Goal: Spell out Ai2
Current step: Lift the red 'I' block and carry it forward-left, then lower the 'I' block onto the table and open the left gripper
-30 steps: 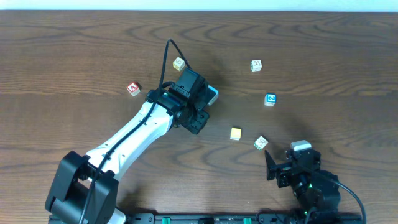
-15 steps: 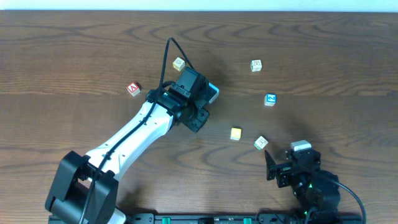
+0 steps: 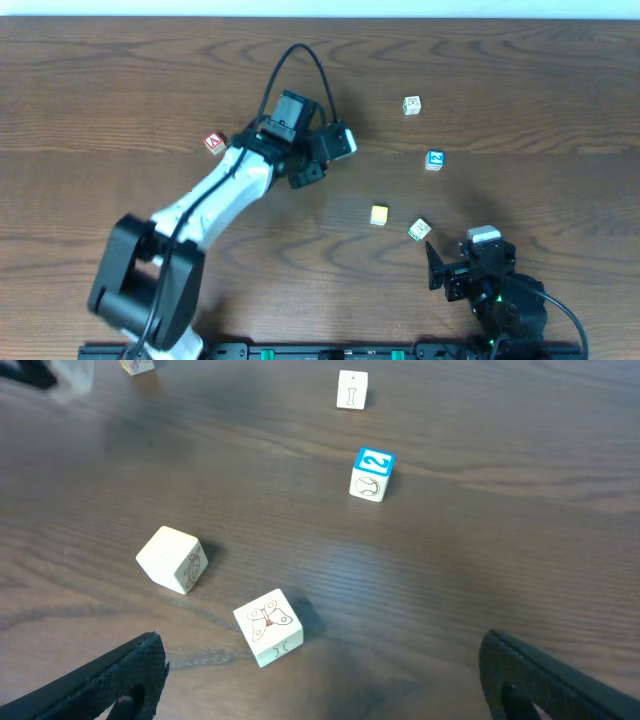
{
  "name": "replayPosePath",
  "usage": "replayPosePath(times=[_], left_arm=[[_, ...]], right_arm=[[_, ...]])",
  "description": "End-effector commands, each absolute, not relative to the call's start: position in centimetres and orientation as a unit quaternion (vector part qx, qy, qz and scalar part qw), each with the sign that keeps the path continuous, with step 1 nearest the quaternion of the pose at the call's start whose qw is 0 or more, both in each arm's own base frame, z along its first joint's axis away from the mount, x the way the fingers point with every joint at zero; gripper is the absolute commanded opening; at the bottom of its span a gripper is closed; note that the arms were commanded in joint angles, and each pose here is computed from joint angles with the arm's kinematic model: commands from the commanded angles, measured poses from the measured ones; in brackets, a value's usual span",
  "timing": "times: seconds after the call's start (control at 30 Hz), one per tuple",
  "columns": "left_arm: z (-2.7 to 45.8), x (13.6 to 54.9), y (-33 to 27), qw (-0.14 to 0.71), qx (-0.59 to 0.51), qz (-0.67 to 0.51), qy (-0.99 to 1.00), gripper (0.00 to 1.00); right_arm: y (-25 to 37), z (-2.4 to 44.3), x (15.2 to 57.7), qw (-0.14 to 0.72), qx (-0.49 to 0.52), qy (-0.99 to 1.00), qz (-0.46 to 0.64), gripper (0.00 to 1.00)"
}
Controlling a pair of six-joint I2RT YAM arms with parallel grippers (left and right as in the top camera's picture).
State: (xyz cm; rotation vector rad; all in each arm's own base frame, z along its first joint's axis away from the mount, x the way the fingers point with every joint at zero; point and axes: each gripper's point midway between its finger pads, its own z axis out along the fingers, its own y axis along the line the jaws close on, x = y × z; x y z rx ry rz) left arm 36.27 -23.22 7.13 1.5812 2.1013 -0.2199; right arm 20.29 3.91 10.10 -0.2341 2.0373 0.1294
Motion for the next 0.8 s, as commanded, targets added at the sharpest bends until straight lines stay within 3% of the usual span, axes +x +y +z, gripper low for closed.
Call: replayPosePath(times=[0.0, 0.27, 0.77], left_arm=[[8.0, 36.8, -24.7, 0.255, 0.640, -0.102, 0.718, 0.06], [8.7, 38.2, -25.7, 0.228, 0.705, -0.091, 0.665, 0.06], [3.6, 38.7, -24.4, 0.158, 0.760, -0.067, 0.627, 0.06]], right_arm=[[3.9, 9.6, 20.3, 0.513, -0.095, 0.851, 0.056, 0.99], [3.9, 9.6, 20.3, 0.513, -0.095, 0.851, 0.056, 0.99], [3.9, 9.6, 20.3, 0.513, -0.095, 0.851, 0.056, 0.99]])
